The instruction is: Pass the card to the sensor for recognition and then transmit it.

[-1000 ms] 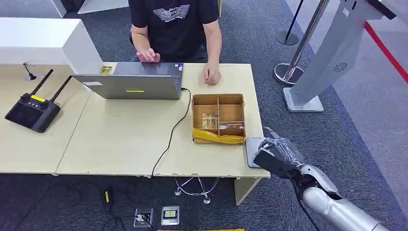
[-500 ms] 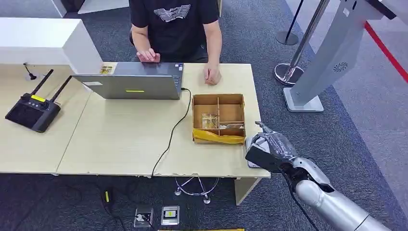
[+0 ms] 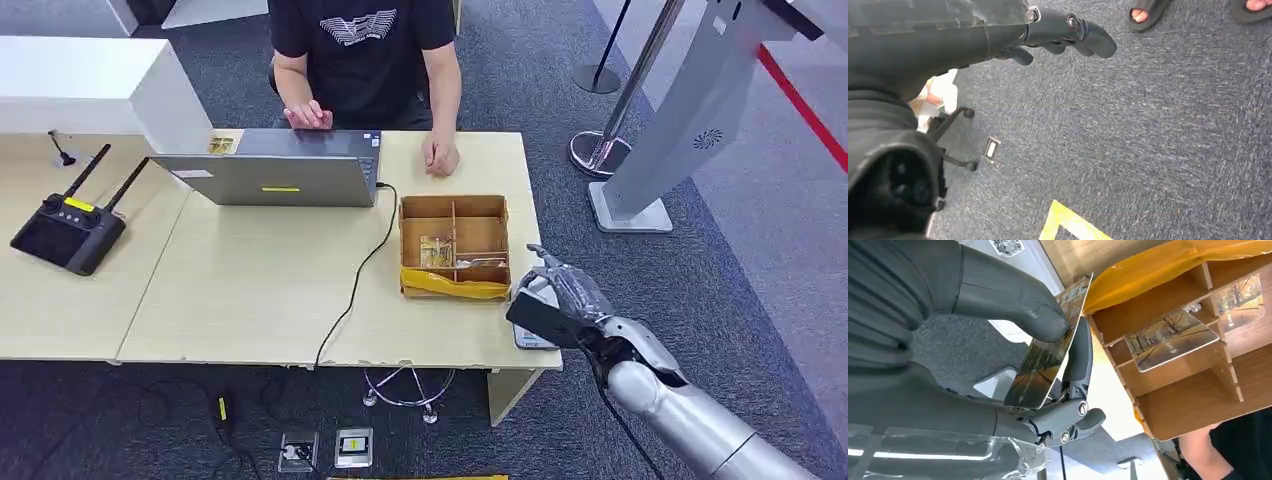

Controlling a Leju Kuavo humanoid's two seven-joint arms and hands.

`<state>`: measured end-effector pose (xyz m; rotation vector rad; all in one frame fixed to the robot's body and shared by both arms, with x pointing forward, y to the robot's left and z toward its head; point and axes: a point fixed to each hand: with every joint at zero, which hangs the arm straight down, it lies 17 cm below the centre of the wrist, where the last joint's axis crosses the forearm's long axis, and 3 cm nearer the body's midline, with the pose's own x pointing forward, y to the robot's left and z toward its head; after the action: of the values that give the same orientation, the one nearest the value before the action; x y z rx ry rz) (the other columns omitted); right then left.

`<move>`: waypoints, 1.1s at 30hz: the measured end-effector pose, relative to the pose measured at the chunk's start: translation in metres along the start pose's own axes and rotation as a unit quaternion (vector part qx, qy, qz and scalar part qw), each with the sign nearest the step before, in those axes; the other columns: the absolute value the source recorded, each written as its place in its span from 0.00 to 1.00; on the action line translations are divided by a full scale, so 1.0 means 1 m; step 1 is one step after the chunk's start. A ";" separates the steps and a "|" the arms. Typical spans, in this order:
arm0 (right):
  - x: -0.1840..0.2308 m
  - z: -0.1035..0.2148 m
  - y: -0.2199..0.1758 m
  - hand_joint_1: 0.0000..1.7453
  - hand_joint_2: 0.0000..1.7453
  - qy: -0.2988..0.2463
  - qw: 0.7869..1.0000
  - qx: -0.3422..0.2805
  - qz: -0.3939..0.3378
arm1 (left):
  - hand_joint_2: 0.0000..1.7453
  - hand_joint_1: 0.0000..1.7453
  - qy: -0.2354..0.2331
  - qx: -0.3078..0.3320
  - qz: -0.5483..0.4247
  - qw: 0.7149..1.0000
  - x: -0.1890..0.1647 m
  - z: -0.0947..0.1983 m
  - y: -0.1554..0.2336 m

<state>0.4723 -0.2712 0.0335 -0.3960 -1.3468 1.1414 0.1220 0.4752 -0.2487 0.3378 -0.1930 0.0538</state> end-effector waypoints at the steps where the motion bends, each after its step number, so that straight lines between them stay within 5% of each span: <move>1: -0.002 -0.001 0.000 1.00 1.00 0.001 1.000 0.000 -0.001 | 0.00 0.00 0.000 0.000 0.000 1.000 0.000 0.000 0.000; 33: -0.046 -0.001 0.016 1.00 1.00 0.059 0.998 0.020 -0.023 | 0.00 0.00 0.004 0.012 0.010 1.000 -0.001 -0.001 0.008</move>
<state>0.4747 -0.3012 -0.0055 -0.3949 -1.2219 1.0889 0.1205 0.4832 -0.2470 0.3597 -0.1872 0.0768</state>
